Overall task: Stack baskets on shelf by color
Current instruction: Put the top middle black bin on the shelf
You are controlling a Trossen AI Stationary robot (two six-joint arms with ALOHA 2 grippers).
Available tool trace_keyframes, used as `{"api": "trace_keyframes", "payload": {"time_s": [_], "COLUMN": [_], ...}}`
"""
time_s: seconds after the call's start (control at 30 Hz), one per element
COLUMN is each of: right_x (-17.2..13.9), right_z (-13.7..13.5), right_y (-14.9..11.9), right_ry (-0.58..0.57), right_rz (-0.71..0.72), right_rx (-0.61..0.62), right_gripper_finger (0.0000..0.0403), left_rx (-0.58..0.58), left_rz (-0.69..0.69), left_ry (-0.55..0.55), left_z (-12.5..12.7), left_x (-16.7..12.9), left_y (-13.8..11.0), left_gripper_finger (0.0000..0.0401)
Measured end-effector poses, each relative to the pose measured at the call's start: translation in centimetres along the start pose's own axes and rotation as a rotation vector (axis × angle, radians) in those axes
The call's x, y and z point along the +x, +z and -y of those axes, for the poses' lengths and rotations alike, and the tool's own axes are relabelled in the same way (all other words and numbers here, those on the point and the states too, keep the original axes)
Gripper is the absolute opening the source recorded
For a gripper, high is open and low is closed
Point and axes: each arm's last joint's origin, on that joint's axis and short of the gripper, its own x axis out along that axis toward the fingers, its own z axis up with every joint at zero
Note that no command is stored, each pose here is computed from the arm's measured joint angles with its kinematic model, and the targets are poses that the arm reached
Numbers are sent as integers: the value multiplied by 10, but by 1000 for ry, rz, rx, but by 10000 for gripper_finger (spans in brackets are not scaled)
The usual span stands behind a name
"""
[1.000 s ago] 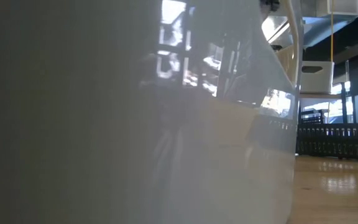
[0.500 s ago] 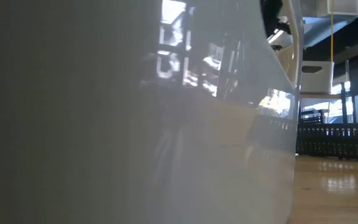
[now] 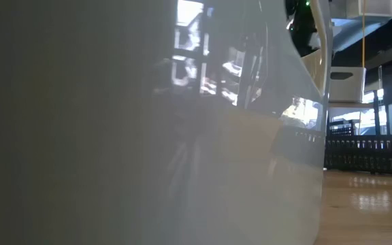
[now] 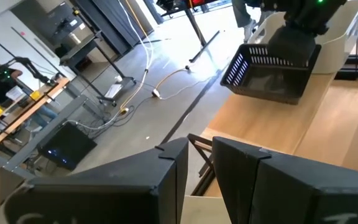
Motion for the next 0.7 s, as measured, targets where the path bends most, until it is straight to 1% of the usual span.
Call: {"api": "trace_keyframes", "payload": {"time_s": [0.3, 0.57, 0.7], "right_x": [23, 24, 23], "right_z": [10, 8, 9], "right_y": [-8, -6, -7], "right_ry": [-40, -24, -26], "right_rz": [-40, -27, -31], "right_rx": [7, -3, -5], "right_gripper_finger": [0, 0, 11], "left_rx": [2, 2, 3], "left_rz": [-2, -2, -1], "left_ry": [0, 0, 0], "left_z": [0, 0, 0], "left_x": [0, 0, 0], "left_y": [0, 0, 0], "left_gripper_finger": [67, 67, 67]}}
